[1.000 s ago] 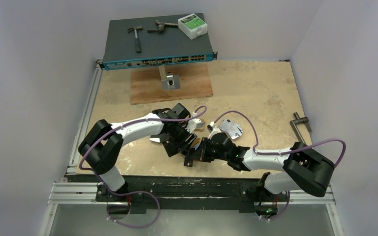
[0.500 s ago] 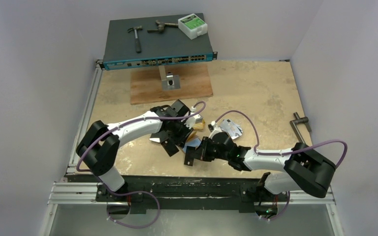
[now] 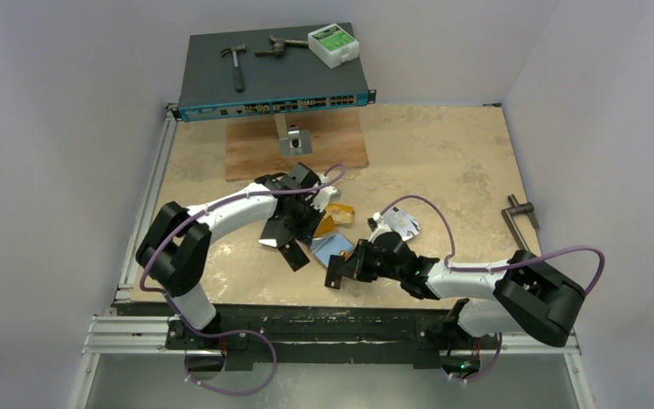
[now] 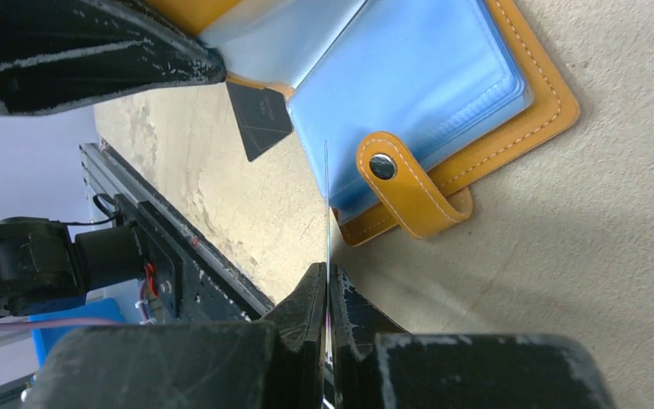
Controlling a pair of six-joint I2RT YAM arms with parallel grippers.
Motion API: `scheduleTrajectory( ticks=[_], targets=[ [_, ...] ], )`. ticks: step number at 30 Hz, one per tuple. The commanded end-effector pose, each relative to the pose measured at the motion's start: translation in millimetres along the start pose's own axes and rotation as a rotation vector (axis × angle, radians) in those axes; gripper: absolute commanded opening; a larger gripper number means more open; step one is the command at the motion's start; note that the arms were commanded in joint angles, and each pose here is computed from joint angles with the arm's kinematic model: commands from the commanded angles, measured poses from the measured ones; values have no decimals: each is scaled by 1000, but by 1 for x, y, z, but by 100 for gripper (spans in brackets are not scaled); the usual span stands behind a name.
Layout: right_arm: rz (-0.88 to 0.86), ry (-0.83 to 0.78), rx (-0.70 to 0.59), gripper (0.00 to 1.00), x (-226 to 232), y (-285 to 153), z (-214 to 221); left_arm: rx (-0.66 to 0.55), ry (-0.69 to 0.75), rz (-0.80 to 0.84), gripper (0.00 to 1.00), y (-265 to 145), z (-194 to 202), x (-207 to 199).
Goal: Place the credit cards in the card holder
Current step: Open the card holder at the corner of the board.
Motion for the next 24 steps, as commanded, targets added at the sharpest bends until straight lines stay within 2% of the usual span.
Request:
scheduleTrajectory(
  ticks=[1, 6, 17, 24],
  targets=[
    [-40, 11, -15, 0, 5, -3, -4, 25, -71, 33, 9, 4, -2, 6],
    [-35, 18, -8, 0, 3, -2, -4, 60, -96, 88, 7, 11, 2, 2],
    [-39, 41, -40, 0, -1, -16, -12, 40, -81, 272, 8, 5, -1, -18],
    [-54, -8, -35, 0, 12, -2, -21, 41, -78, 369, 22, 0, -3, -31]
  ],
)
Point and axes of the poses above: each gripper's point midway between its finger pads, its own y axis out along the fingers, its own x axis along the line the jaws close on, z = x × y, the point moved 2 cm from there along -y, back along the fingers, and after that the axes turned 7 degrees about y, right-handed, at the moved point
